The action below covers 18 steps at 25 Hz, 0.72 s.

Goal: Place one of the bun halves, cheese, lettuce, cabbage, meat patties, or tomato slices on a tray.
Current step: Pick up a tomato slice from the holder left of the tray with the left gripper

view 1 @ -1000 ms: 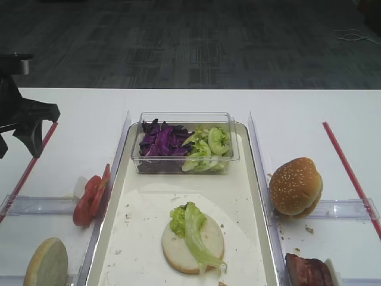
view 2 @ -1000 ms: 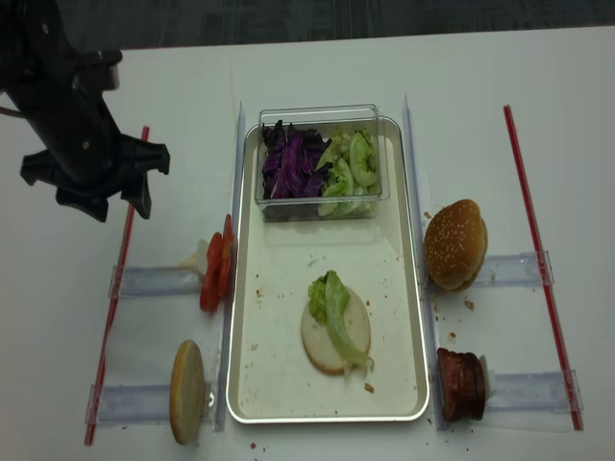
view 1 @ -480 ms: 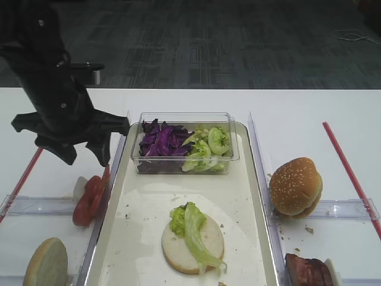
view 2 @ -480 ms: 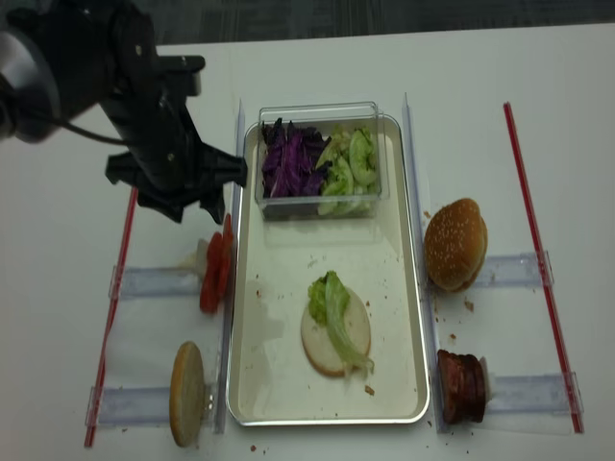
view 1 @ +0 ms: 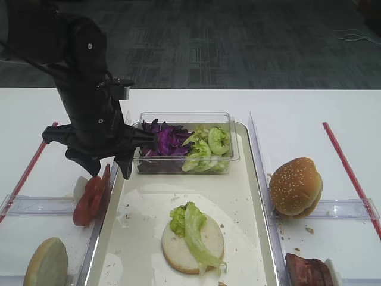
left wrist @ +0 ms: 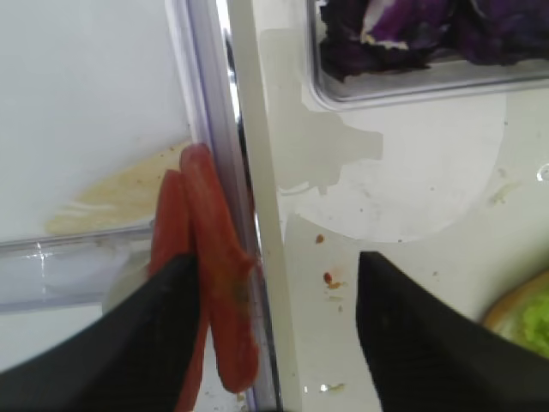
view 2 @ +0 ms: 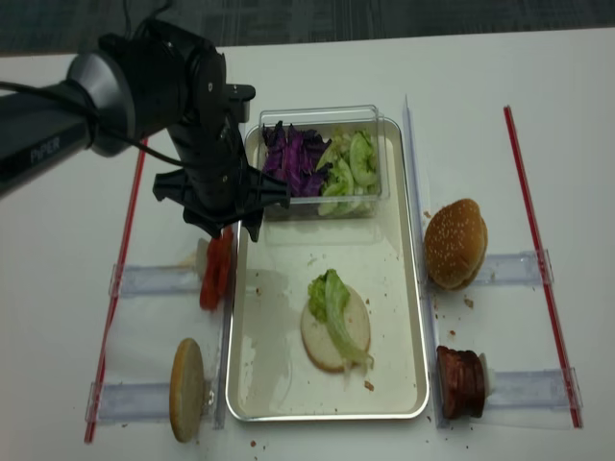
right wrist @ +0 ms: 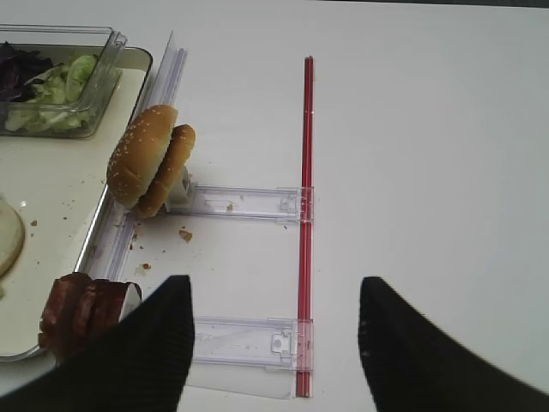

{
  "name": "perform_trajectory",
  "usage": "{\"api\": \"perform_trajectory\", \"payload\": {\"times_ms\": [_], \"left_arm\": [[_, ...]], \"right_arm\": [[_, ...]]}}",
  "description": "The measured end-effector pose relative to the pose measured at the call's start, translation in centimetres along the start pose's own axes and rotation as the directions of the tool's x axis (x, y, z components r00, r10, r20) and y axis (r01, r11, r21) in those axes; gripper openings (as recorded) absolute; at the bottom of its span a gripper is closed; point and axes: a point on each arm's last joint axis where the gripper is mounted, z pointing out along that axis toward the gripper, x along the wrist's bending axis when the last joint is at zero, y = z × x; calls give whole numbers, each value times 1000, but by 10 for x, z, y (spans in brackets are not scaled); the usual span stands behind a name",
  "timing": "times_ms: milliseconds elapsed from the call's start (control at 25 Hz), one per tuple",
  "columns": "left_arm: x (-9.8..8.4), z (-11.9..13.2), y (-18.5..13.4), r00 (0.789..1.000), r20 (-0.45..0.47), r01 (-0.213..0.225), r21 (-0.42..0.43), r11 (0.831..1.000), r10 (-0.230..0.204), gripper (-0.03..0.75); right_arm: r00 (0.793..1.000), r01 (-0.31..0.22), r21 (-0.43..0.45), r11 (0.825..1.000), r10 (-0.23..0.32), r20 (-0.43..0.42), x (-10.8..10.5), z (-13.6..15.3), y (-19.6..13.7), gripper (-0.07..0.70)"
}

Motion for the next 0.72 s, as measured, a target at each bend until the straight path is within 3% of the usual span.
{"api": "perform_trajectory", "payload": {"times_ms": [320,720], "left_arm": [[2,5,1,1000,-28,-9,12,1000,10,365],[-2,29,0,999,-51,-13,77,997,17,356]], "right_arm": [[1000,0,0,1000,0,0,0,0,0,433],[1000,2,0,1000,-2,0,0,0,0,433]]}}
